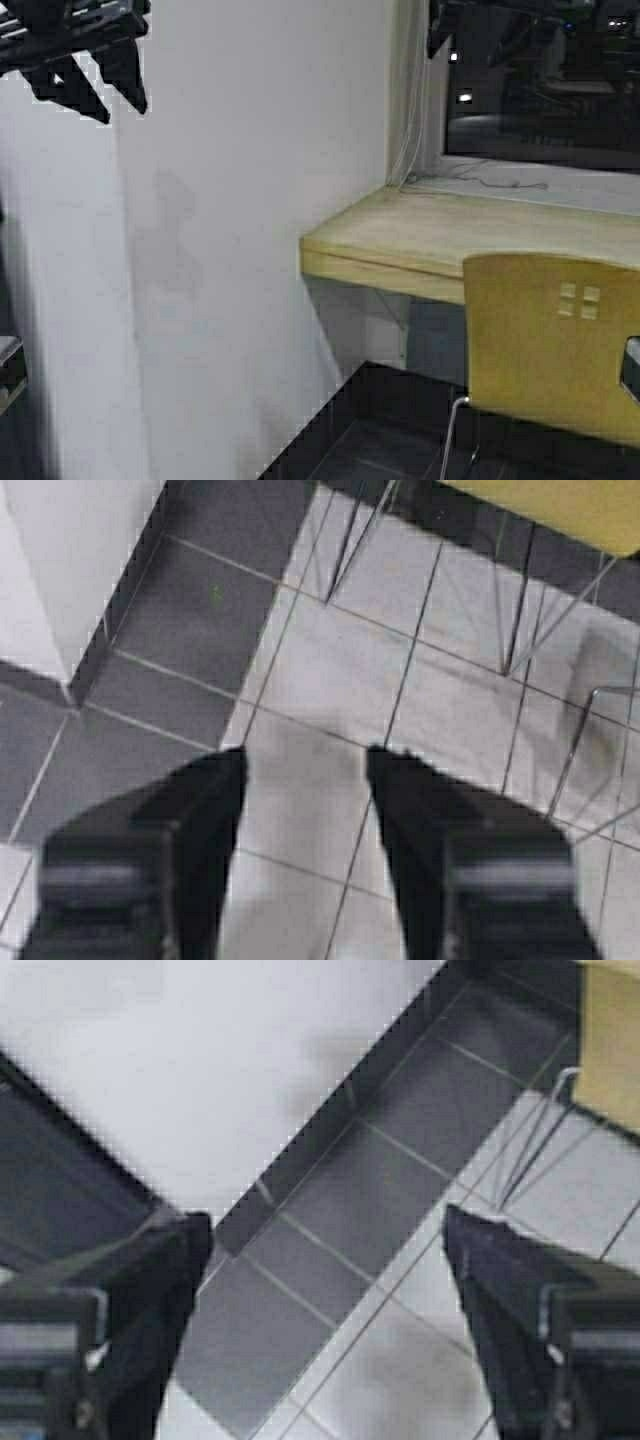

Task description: Push the chairs under the table

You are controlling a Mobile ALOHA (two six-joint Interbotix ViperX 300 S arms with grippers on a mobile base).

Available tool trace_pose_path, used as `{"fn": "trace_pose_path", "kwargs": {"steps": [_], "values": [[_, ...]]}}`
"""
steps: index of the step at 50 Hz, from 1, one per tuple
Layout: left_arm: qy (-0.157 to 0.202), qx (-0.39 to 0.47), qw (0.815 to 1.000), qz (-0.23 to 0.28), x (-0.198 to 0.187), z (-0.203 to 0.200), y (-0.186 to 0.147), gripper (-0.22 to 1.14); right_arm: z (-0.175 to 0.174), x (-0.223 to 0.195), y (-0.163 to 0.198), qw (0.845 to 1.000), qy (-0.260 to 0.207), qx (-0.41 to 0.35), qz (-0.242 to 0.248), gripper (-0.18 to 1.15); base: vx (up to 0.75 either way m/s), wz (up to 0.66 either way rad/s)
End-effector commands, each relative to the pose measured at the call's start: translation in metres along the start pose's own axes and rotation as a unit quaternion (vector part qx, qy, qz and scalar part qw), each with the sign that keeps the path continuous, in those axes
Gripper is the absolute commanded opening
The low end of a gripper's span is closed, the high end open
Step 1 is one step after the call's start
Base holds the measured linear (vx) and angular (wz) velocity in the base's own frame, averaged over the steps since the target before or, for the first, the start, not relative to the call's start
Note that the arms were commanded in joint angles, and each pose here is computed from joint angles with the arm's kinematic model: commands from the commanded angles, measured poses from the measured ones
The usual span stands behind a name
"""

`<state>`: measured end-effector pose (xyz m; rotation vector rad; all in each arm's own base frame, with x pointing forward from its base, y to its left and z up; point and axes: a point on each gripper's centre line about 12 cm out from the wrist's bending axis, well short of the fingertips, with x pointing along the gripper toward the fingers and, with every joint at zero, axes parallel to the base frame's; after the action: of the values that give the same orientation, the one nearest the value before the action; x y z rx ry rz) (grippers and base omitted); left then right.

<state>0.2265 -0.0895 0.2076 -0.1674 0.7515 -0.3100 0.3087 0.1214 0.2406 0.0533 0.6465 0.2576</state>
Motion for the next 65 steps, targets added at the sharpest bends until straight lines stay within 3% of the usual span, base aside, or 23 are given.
{"fn": "trace_pose_path", "kwargs": {"steps": [1,23,42,51,65], "values": [[-0.018,-0.005,1.0,-0.005,-0.004,0.01,-0.003,0.79,0.013,-0.006,0.001,1.0,-0.021,-0.002,0.003,1.0,-0.34,0.13],[-0.002,-0.02,1.0,-0.001,-0.002,-0.006,0.001,0.79,0.018,0.004,-0.003,0.999,-0.021,-0.038,-0.007,1.0,-0.3,0.15],[-0.039,-0.015,0.999,0.011,-0.003,0.01,0.006,0.79,0.016,0.031,0.0,0.999,-0.012,-0.045,-0.001,1.0,-0.33,0.17],[-0.03,-0.017,0.999,0.015,0.002,0.006,0.008,0.79,0.011,0.051,-0.008,0.999,-0.001,-0.047,-0.008,1.0,-0.4,0.01],[-0.043,-0.017,0.999,0.018,0.007,0.012,0.009,0.79,-0.003,0.064,-0.024,0.999,0.023,-0.039,-0.025,1.0,-0.39,-0.06]]}}
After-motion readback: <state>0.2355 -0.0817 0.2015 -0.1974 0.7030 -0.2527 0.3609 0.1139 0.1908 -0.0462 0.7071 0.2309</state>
